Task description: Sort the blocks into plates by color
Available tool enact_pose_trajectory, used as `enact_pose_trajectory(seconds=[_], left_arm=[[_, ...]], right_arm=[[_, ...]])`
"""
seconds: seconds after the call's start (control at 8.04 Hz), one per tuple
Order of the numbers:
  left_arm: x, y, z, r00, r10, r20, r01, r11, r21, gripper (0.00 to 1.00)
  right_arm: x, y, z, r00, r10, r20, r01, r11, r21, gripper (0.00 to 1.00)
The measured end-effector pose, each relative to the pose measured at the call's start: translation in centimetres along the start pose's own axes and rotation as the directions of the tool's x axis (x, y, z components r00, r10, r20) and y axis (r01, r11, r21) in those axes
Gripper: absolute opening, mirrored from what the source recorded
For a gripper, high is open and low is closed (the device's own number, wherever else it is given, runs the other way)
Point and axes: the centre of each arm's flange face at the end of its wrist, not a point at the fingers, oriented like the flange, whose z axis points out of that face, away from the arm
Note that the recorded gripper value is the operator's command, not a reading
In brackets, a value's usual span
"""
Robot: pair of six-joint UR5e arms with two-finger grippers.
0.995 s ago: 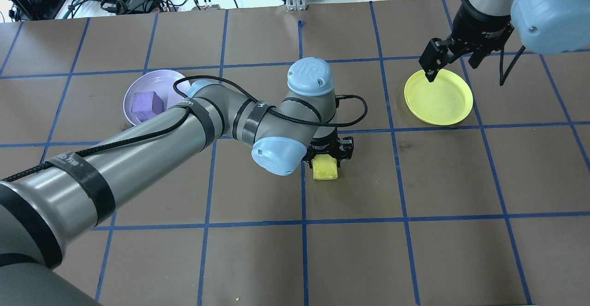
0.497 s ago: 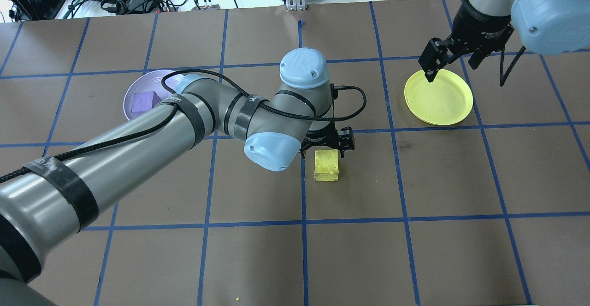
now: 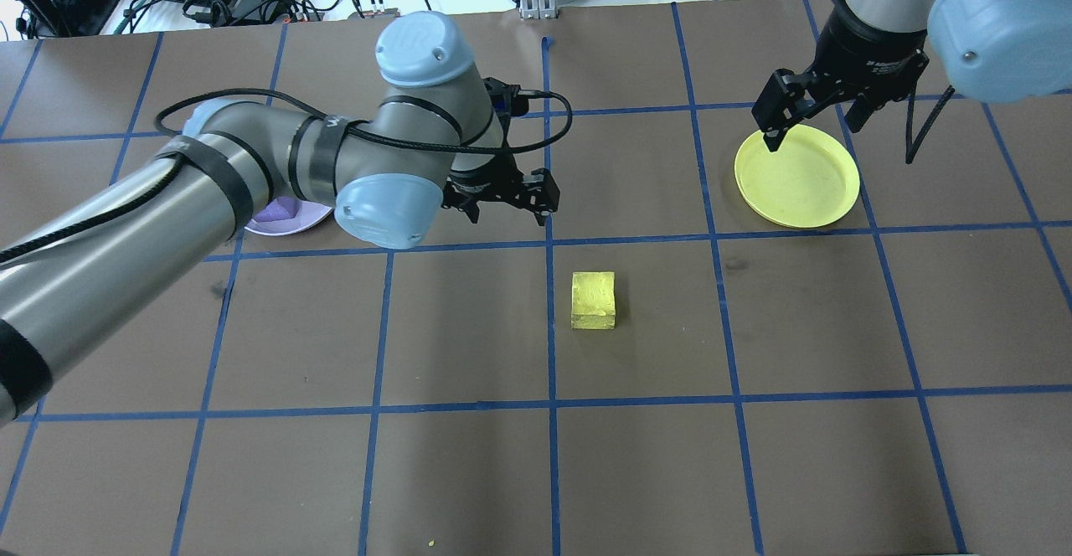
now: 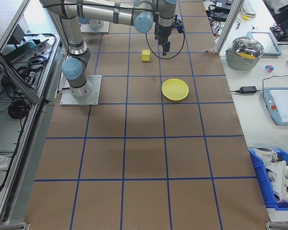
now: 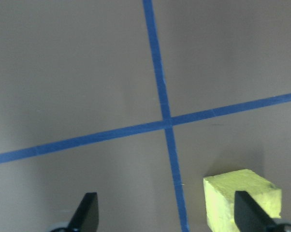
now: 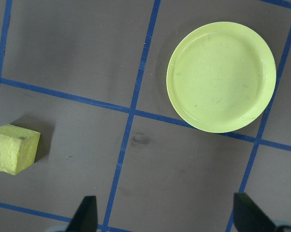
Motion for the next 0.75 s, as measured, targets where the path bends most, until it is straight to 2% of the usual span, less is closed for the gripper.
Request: enact_pose_trajectory(seconds=[0.12,0.37,0.62,0.75], left_arm=[[-2.3,-0.6,-1.3,0.999,0.032,0.005,-0.032,0.999,0.012,1.0],[-7.6,-0.8,-3.8,1.0,0.009,0.024,-0.009,1.0,-0.013,1.0],[-13.5,-1.0,-7.6,0.996,-0.065,0.068,0.068,0.997,-0.044,1.0],[-14.7,-1.2,-10.5,0.991,-0.08,0.105,0.087,0.994,-0.063,1.0]], right_arm=[[-1.4,0.1,0.3,0.995,0.103,0.016,-0.103,0.995,-0.006,1.0],[-5.7,0.5,1.3,0.978,0.21,0.019,-0.209,0.978,-0.027,1.0],[-9.2,1.0,2.5,0.98,0.2,0.025,-0.199,0.979,-0.048,1.0],[-11.0,1.3,3.1,0.985,0.173,0.025,-0.171,0.984,-0.058,1.0]])
